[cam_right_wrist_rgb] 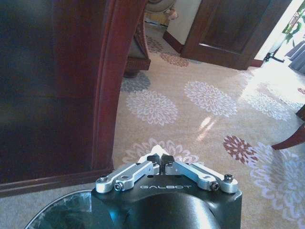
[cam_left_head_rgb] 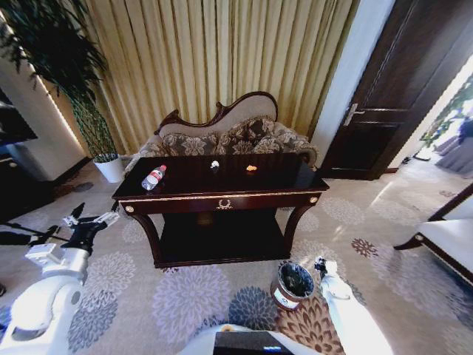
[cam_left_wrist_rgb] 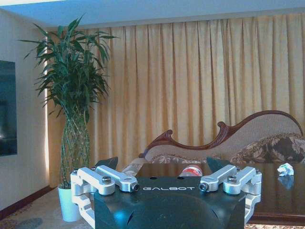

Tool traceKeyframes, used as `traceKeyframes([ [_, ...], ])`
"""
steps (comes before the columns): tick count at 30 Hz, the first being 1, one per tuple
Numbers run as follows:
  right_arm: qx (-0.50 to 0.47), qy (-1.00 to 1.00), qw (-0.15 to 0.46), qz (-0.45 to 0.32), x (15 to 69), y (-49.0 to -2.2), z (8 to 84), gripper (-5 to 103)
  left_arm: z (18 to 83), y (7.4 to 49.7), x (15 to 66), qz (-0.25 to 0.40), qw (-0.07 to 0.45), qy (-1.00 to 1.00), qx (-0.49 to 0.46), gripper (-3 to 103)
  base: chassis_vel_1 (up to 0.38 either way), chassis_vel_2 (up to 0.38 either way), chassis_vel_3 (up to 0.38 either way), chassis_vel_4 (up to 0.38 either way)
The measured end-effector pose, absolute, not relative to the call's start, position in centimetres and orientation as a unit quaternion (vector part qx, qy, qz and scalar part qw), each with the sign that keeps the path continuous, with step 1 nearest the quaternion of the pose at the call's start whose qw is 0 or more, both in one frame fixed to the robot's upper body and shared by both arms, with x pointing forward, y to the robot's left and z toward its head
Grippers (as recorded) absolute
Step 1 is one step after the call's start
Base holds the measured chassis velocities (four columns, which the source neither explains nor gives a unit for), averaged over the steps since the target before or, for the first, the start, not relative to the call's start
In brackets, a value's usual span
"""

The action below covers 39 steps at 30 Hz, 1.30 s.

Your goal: Move to the front of the table and place the trash on the table into the trash bin.

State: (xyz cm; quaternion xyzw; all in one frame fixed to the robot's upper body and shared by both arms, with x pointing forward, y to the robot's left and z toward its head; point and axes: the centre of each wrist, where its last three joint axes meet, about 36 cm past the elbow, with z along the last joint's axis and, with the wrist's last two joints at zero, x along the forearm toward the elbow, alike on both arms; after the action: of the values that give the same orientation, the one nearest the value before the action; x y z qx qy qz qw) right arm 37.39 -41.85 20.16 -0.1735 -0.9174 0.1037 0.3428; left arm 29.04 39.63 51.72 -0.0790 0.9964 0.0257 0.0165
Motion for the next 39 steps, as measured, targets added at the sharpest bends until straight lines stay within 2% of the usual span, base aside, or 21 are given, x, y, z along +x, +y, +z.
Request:
traceKeyframes([
  [2, -0.170, -0.917, 0.344, 0.112, 37.3, -41.4, 19.9, 8, 51.6, 39.8, 28.9, 0.027, 0.016, 0.996, -0.078, 100, 0.000, 0.000, 0.000, 0.000],
  [4, -0.170, -0.917, 0.344, 0.113, 37.3, -41.4, 19.9, 8, 51.6, 39.8, 28.8, 0.028, 0.016, 0.997, -0.077, 100, 0.000, 0.000, 0.000, 0.000],
  [5, -0.168, -0.916, 0.344, 0.117, 37.2, -41.2, 19.7, 20, 51.6, 39.9, 28.7, 0.028, 0.015, 0.997, -0.075, 100, 0.000, 0.000, 0.000, 0.000],
  [6, -0.167, -0.916, 0.345, 0.119, 37.1, -41.0, 19.6, 25, 51.6, 39.9, 28.7, 0.029, 0.016, 0.997, -0.074, 100, 0.000, 0.000, 0.000, 0.000],
  [9, -0.167, -0.916, 0.345, 0.119, 37.0, -41.0, 19.6, 31, 51.6, 39.9, 28.8, 0.029, 0.016, 0.997, -0.074, 100, 0.000, 0.000, 0.000, 0.000],
  [10, -0.166, -0.916, 0.344, 0.120, 37.0, -41.0, 19.6, 37, 51.6, 39.9, 28.8, 0.030, 0.016, 0.997, -0.074, 100, 0.000, 0.000, 0.000, 0.000],
  [11, -0.166, -0.916, 0.345, 0.119, 36.7, -40.9, 19.4, 53, 51.6, 39.7, 28.9, 0.028, 0.017, 0.997, -0.071, 100, 0.000, 0.000, 0.000, 0.000],
  [12, -0.166, -0.916, 0.345, 0.119, 36.7, -40.9, 19.4, 53, 51.6, 39.7, 28.9, 0.028, 0.017, 0.997, -0.071, 100, 0.000, 0.000, 0.000, 0.000],
  [13, -0.166, -0.916, 0.346, 0.119, 36.6, -40.9, 19.3, 59, 51.6, 39.7, 28.9, 0.028, 0.017, 0.997, -0.071, 100, 0.000, 0.000, 0.000, 0.000],
  [16, -0.166, -0.916, 0.346, 0.118, 36.4, -41.0, 19.2, 64, 51.6, 39.6, 28.9, 0.028, 0.017, 0.997, -0.070, 100, 0.000, 0.000, 0.000, 0.000],
  [19, -0.168, -0.916, 0.345, 0.118, 36.3, -41.2, 19.2, 80, 51.7, 39.7, 28.9, 0.028, 0.017, 0.997, -0.070, 100, 0.000, 0.000, 0.000, 0.000],
  [21, -0.168, -0.916, 0.345, 0.117, 36.3, -41.2, 19.2, 80, 51.7, 39.7, 28.9, 0.028, 0.017, 0.997, -0.070, 100, 0.000, 0.000, 0.000, 0.000],
  [22, -0.169, -0.916, 0.345, 0.117, 36.3, -41.2, 19.2, 90, 51.7, 39.7, 28.9, 0.028, 0.017, 0.997, -0.071, 100, 0.000, 0.000, 0.000, 0.000],
  [23, -0.169, -0.916, 0.344, 0.117, 36.3, -41.2, 19.2, 95, 51.7, 39.7, 28.8, 0.029, 0.017, 0.997, -0.071, 100, 0.000, 0.000, 0.000, 0.000],
  [27, -0.169, -0.917, 0.343, 0.115, 36.5, -41.2, 19.3, 99, 51.8, 39.7, 28.8, 0.030, 0.018, 0.997, -0.071, 100, 0.000, 0.000, 0.000, 0.000],
  [33, -0.170, -0.920, 0.335, 0.108, 36.8, -41.2, 19.4, 97, 51.8, 39.7, 28.8, 0.030, 0.019, 0.997, -0.071, 100, 0.000, 0.000, 0.000, 0.000],
  [36, -0.171, -0.931, 0.309, 0.089, 37.2, -41.0, 20.2, 94, 51.8, 39.7, 28.8, 0.029, 0.019, 0.997, -0.072, 100, 0.000, 0.000, 0.000, 0.000],
  [38, -0.171, -0.948, 0.263, 0.058, 37.8, -40.7, 22.1, 98, 51.8, 39.7, 28.8, 0.029, 0.020, 0.997, -0.072, 100, 0.000, 0.000, 0.000, 0.000],
  [39, -0.171, -0.948, 0.263, 0.058, 37.8, -40.7, 22.1, 98, 51.8, 39.7, 28.8, 0.029, 0.020, 0.997, -0.072, 100, 0.000, 0.000, 0.000, 0.000],
])
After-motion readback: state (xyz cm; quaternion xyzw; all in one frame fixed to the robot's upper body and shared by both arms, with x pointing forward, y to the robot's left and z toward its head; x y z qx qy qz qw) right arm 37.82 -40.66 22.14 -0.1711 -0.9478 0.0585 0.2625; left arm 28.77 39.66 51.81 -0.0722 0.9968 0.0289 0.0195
